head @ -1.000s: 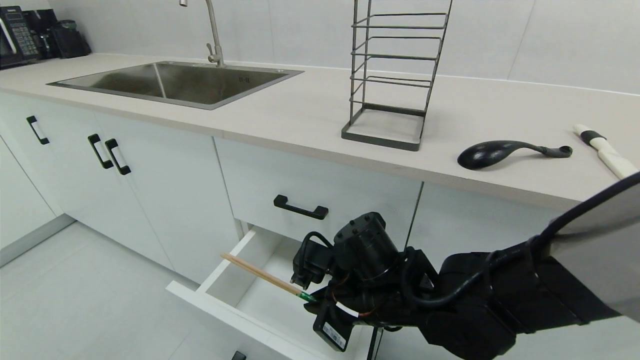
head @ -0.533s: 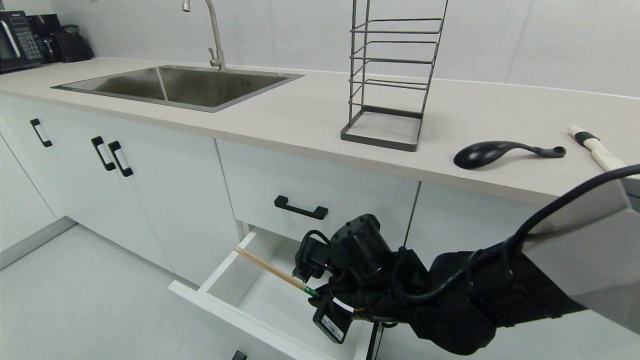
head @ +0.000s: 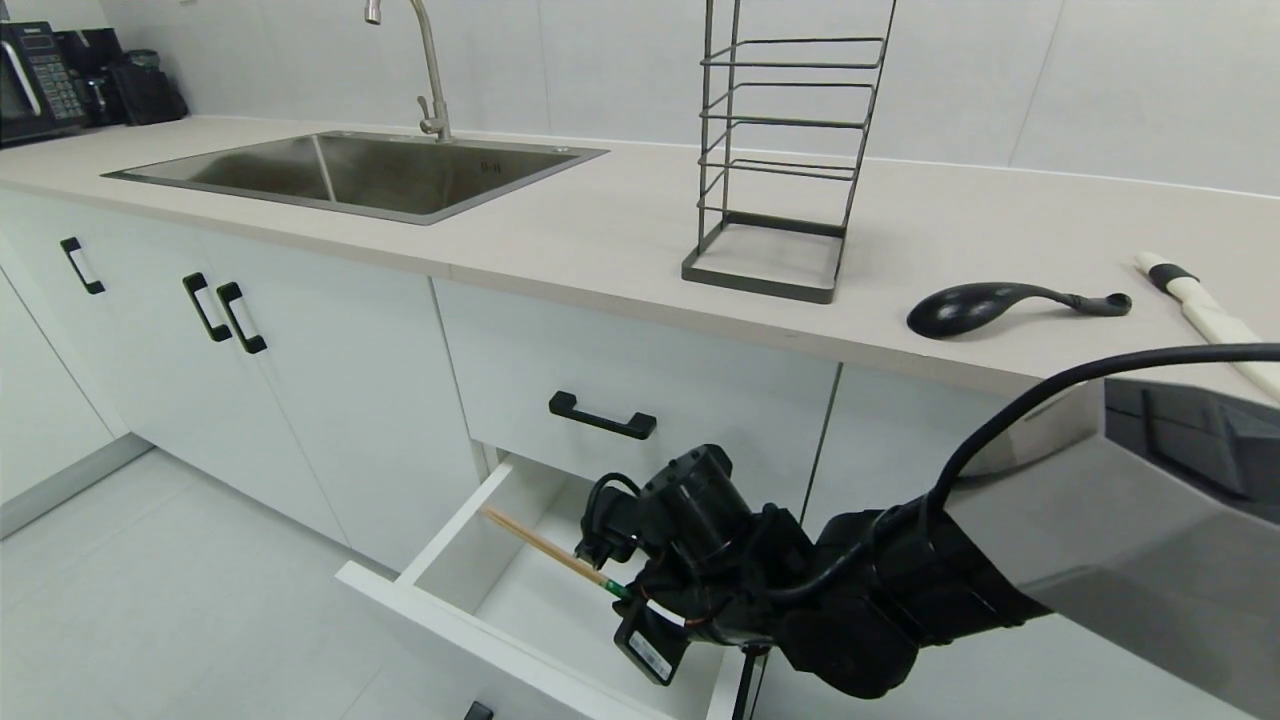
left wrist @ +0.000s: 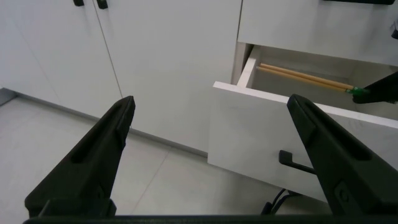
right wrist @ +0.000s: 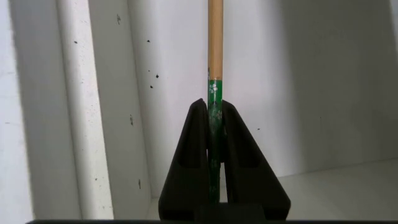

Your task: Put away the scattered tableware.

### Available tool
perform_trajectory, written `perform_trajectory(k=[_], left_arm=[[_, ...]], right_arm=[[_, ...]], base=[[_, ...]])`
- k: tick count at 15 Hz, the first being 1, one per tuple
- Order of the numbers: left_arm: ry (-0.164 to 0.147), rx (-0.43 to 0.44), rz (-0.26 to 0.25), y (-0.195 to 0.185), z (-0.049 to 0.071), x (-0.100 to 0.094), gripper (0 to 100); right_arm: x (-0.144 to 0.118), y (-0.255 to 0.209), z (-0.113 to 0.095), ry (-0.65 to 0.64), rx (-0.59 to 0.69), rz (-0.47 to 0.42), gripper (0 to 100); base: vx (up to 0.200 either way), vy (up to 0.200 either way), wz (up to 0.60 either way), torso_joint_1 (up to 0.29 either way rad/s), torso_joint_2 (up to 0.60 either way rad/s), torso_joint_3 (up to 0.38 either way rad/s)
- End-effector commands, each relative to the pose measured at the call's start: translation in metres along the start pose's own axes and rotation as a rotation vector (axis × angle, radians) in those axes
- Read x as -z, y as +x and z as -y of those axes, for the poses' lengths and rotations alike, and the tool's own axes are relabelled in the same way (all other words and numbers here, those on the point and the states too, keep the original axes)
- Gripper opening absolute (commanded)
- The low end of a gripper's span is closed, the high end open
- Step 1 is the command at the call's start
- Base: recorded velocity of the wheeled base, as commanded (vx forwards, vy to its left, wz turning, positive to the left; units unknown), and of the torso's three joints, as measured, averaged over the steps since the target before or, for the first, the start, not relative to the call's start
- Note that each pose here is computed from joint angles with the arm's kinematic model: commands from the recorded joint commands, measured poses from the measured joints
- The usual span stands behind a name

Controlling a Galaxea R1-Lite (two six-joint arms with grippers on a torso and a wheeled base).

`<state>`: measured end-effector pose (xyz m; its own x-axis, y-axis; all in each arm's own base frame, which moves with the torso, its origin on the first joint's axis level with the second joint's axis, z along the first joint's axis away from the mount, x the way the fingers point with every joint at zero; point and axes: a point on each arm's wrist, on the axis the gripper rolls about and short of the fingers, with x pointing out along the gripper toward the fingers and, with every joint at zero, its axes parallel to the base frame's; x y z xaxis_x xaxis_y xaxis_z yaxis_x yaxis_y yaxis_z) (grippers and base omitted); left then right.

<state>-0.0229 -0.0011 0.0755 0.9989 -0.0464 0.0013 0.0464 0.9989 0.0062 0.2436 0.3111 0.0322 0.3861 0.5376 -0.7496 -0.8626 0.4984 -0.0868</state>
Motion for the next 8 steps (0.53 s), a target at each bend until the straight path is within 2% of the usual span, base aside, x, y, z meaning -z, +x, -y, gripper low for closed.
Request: perform_trajectory(k=[1,8], left_arm=[[0.000,0.000,-0.001,0.000,0.000,0.000,100],[0.000,0.000,-0.001,0.000,0.000,0.000,100]], right_arm=[[0.003,0.008,0.000,0.000,0.000,-0.013,0],[0.005,0.024,0.004,0.008,0.009,-0.030,0]], base=[[0.000,0.000,0.00,0.000,0.00,0.000],[0.000,0.000,0.00,0.000,0.00,0.000]])
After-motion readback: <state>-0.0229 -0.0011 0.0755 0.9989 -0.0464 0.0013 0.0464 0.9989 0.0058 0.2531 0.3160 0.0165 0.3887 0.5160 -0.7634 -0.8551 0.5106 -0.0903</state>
